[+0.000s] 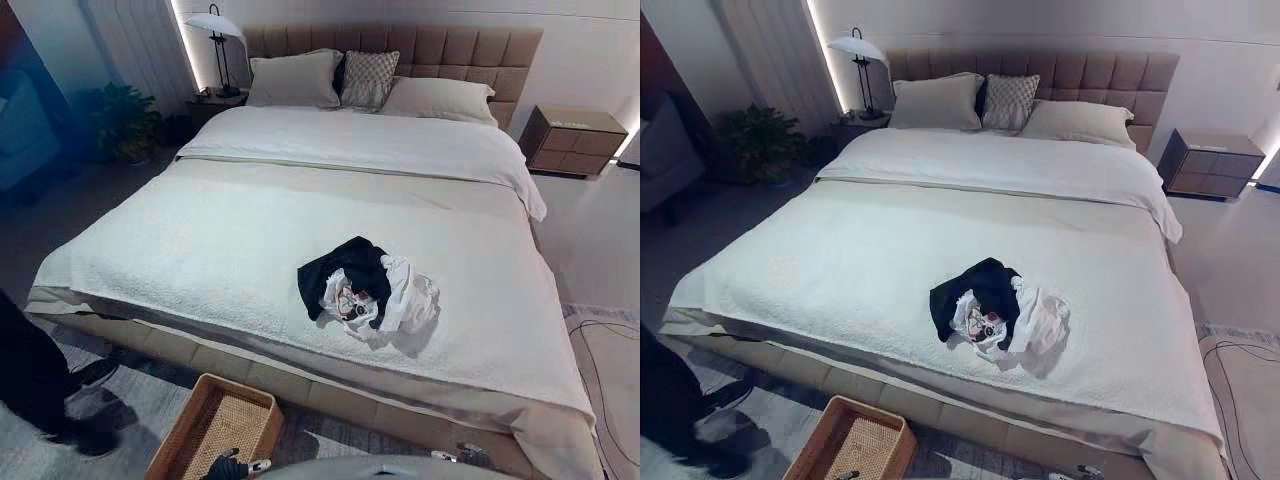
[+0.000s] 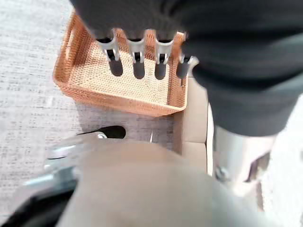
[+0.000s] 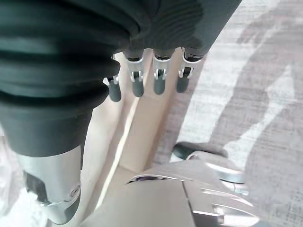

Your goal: Pick up clothes into the bucket

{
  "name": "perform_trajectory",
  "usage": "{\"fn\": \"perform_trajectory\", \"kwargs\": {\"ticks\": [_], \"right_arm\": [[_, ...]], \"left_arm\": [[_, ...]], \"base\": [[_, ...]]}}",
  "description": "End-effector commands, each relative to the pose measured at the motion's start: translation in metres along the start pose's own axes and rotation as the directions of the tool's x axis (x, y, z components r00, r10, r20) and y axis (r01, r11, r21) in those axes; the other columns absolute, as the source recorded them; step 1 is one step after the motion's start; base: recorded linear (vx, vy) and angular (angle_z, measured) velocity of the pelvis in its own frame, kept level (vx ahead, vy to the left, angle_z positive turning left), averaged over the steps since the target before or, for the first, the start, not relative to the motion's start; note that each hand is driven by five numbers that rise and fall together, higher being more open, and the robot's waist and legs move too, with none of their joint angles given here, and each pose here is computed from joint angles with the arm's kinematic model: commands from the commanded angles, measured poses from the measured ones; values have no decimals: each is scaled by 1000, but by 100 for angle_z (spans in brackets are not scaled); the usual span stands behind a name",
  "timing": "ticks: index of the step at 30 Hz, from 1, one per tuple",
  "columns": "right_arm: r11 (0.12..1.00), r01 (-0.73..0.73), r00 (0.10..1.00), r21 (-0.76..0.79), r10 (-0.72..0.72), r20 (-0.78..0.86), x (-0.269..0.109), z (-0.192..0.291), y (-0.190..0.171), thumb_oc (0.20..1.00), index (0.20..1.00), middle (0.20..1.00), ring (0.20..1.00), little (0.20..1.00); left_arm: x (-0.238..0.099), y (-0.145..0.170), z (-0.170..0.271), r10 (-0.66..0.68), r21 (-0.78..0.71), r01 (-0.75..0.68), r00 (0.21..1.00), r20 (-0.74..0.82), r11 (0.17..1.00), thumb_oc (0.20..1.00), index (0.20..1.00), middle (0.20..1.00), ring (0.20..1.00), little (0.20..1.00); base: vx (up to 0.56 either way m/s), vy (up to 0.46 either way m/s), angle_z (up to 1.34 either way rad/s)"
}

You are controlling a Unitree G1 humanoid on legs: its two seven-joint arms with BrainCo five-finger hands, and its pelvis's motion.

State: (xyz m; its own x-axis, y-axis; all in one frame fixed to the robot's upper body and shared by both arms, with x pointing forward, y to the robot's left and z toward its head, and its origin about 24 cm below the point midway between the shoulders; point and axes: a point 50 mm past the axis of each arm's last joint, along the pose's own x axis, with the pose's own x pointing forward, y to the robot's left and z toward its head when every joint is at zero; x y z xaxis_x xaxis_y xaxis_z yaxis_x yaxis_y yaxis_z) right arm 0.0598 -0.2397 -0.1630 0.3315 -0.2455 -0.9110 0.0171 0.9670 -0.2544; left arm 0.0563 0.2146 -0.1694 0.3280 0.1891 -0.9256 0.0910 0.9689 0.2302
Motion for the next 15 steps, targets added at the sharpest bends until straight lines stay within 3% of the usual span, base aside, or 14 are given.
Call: {"fn": "perform_trajectory", "kwargs": {"ticks": [1,15], "right_arm": [[999,-20,998,-27,21,63,5,28,11,1000,1000,1000,1000,1000],[998,19,994,52,-24,111,6,41,4,1000,1000,1000,1000,1000]], "left_arm": [[5,2,24,-5,22,4,998,58,1000,1000,1000,1000,1000,1000],[4,1,25,2,8,-3,997,76,1000,1000,1000,1000,1000,1000]], "base": [[-166,43,0],[0,0,0]]}}
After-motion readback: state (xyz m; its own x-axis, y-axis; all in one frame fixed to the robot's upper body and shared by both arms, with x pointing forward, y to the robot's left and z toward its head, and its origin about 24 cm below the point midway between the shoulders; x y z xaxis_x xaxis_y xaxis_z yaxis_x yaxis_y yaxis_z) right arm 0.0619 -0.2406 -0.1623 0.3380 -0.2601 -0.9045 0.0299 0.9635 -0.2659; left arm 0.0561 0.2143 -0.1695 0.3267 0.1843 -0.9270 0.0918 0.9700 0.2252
